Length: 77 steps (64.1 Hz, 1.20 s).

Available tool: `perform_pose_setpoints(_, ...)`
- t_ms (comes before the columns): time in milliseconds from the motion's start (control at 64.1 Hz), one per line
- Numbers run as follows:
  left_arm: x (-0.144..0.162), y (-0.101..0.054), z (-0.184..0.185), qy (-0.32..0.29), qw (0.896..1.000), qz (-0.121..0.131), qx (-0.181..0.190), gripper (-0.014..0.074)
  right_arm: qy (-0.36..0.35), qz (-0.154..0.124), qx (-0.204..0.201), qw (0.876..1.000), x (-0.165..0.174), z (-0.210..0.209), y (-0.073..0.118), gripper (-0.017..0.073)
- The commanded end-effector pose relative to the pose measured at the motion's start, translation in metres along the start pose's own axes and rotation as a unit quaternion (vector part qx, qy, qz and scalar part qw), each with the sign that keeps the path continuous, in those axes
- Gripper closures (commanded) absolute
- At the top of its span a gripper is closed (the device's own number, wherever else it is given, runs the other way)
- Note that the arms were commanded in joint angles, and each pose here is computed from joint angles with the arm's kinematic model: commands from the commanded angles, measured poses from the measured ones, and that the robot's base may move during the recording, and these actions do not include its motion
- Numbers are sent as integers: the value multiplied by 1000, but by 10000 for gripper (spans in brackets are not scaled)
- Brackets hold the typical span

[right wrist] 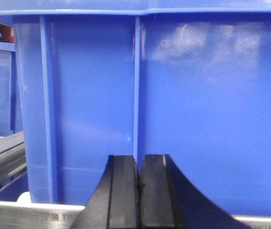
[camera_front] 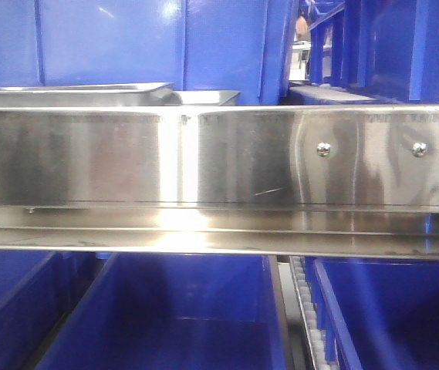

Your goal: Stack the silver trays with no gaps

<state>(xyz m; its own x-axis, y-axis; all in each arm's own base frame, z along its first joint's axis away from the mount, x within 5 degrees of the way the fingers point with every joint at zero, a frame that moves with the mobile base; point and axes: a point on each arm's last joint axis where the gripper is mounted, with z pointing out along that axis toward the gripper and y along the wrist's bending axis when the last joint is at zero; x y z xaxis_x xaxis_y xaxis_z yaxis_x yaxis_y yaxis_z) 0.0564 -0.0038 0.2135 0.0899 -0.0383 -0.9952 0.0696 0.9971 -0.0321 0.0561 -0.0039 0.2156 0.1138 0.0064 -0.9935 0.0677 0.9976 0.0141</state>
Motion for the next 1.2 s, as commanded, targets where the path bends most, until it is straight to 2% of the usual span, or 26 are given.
perform_pose_setpoints(0, -2, -1, 0, -11, 1000, -6, 6, 599, -16, -9, 3, 1000, -3, 0, 0, 643)
perform_pose_setpoints(1185, -4, -1, -1, -19, 1000, -6, 6, 599, -16, -9, 3, 1000, -3, 0, 0, 643)
